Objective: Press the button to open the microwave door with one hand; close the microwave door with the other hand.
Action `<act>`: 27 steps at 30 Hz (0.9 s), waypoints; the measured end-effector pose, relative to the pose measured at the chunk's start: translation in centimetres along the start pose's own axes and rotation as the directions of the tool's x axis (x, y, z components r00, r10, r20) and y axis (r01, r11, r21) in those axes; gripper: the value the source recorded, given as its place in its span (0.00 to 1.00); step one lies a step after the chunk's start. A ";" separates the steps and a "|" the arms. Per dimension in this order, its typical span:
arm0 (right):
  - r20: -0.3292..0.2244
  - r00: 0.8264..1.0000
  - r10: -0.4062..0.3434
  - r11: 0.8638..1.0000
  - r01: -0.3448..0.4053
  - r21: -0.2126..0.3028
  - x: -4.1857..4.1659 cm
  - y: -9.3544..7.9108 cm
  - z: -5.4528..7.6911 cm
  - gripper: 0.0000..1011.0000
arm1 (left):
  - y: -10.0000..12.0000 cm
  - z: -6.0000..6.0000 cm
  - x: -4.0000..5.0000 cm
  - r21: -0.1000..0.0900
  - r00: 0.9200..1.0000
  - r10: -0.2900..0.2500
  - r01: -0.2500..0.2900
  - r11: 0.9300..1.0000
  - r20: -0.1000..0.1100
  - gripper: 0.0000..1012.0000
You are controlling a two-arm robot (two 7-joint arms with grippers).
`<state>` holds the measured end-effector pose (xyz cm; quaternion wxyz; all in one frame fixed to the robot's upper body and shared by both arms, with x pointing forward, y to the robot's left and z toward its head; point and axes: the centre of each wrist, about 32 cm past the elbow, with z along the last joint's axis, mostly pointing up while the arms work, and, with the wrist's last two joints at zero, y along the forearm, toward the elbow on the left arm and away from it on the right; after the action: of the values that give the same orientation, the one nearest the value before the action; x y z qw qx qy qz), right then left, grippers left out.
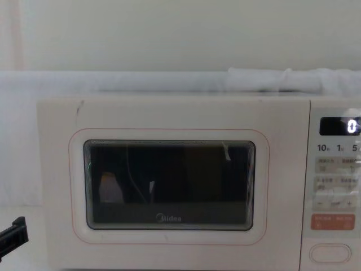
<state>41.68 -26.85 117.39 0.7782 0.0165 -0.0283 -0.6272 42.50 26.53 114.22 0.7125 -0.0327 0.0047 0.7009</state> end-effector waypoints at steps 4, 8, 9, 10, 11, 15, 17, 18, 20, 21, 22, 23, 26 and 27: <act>0.000 1.000 0.000 1.000 0.000 0.000 0.00 0.0 0.0 0.99 | 0.0 0.0 0.00 0.000 1.000 0.000 0.000 1.000 0.000 0.99; 0.000 1.000 0.000 1.000 0.000 0.000 0.00 0.0 0.0 0.99 | 0.0 0.0 0.00 0.000 1.000 0.000 0.000 1.000 0.000 0.99; 0.000 1.000 0.000 1.000 0.000 0.000 0.00 0.0 0.0 0.99 | 0.0 0.0 0.00 0.000 1.000 0.000 0.000 1.000 0.000 0.99; 0.000 1.000 0.000 1.000 0.000 0.000 0.00 0.0 0.0 0.99 | 0.0 0.0 0.00 0.000 1.000 0.000 0.000 1.000 0.000 0.99; 0.000 1.000 0.000 1.000 0.000 0.000 0.00 0.0 0.0 0.99 | 0.0 0.0 0.00 0.000 1.000 0.000 0.000 1.000 0.000 0.99; 0.000 1.000 0.000 1.000 0.000 0.000 0.00 0.0 0.0 0.99 | 0.0 0.0 0.00 0.000 1.000 0.000 0.000 1.000 0.000 0.99; 0.000 1.000 0.000 1.000 0.000 0.000 0.00 0.0 0.0 0.99 | 0.0 0.0 0.00 0.000 1.000 0.000 0.000 1.000 0.000 0.99; 0.000 1.000 0.000 1.000 0.000 0.000 0.00 0.0 0.0 0.99 | 0.0 0.0 0.00 0.000 1.000 0.000 0.000 1.000 0.000 0.99; 0.000 1.000 0.000 1.000 0.000 0.000 0.00 0.0 0.0 0.99 | 0.0 0.0 0.00 0.000 1.000 0.000 0.000 1.000 0.000 0.99; 0.000 1.000 0.000 1.000 0.000 0.000 0.00 0.0 0.0 0.99 | 0.0 0.0 0.00 0.000 1.000 0.000 0.000 1.000 0.000 0.99; 0.000 1.000 0.000 1.000 0.000 0.000 0.00 0.0 0.0 0.99 | 0.0 0.0 0.00 0.000 1.000 0.000 0.000 1.000 0.000 0.99; 0.000 1.000 0.000 1.000 0.000 0.000 0.00 0.0 0.0 0.99 | 0.0 0.0 0.00 0.000 1.000 0.000 0.000 1.000 0.000 0.99; 0.000 1.000 0.000 1.000 0.000 0.000 0.00 0.0 0.0 0.99 | 0.0 0.0 0.00 0.000 1.000 0.000 0.000 1.000 0.000 0.99; 0.000 1.000 0.000 1.000 0.000 0.000 0.00 0.0 0.0 0.99 | 0.0 0.0 0.00 0.000 1.000 0.000 0.000 1.000 0.000 0.99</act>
<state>41.68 -26.85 117.39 0.7782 0.0165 -0.0283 -0.6272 42.50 26.53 114.22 0.7125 -0.0327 0.0047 0.7009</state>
